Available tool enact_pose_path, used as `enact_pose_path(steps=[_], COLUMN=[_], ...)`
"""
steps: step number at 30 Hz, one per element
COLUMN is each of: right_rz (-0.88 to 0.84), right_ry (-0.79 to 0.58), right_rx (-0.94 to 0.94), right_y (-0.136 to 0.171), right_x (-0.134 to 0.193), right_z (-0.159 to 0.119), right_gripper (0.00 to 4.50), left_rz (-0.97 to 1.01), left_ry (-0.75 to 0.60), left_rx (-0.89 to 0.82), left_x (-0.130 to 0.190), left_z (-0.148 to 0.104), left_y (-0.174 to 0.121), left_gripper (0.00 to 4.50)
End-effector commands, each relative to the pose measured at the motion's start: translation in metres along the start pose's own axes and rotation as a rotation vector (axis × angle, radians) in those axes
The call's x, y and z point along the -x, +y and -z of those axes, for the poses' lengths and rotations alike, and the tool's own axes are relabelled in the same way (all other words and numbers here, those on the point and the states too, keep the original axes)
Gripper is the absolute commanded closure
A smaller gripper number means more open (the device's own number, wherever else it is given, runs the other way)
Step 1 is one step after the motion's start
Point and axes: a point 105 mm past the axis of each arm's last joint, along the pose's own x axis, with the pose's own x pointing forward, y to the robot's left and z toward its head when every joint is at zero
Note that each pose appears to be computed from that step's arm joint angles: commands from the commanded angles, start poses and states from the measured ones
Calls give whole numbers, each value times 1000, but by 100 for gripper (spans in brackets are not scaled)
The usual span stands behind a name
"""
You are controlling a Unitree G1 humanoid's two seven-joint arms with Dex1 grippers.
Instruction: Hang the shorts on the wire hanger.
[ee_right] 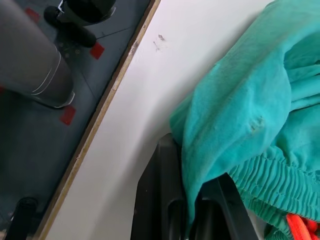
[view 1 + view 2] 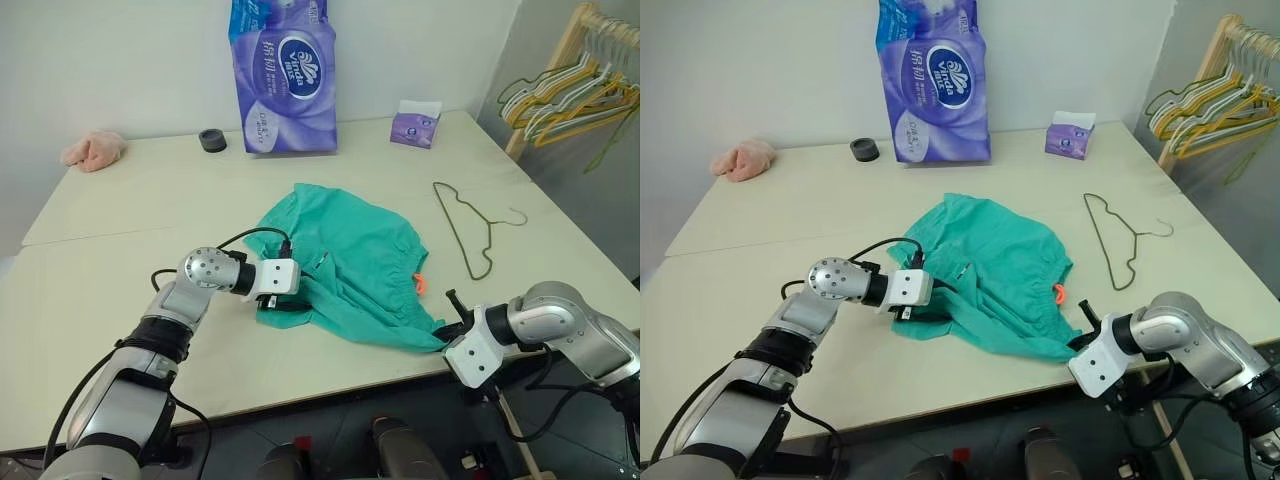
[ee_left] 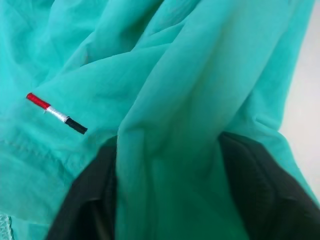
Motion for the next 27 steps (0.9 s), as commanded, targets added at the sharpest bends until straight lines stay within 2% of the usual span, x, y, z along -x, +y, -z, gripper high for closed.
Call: enact_pose_path(steps=[1,5,6,9,12,17,25,27], right_rz=[95,251,271,235,146,-13,-85,-67], right_ry=[13,65,69,34,-46,-111,-127,-113], right_rx=[48,115,126,124,91,-11,-160,-154], right_y=[-20,-54,-59,-57,-43,-17,-6,-8], right_x=[6,9,10,12,12,13,8,7], right_z=[2,18,21,22,9,-13,-29,-28], right_gripper=[450,450,450,450,450,450,450,404], left_rz=[32,150,175,264,316,317,356,371], left_ry=[27,136,150,176,182,169,148,150], left_rx=[-46,-11,14,98,147,175,208,234], left_x=[22,57,64,81,86,77,72,72], left_z=[-2,9,9,5,-2,-8,-8,-8], left_y=[-2,-26,-33,-57,-77,-87,-96,-100], left_gripper=[305,433,449,449,449,449,449,450])
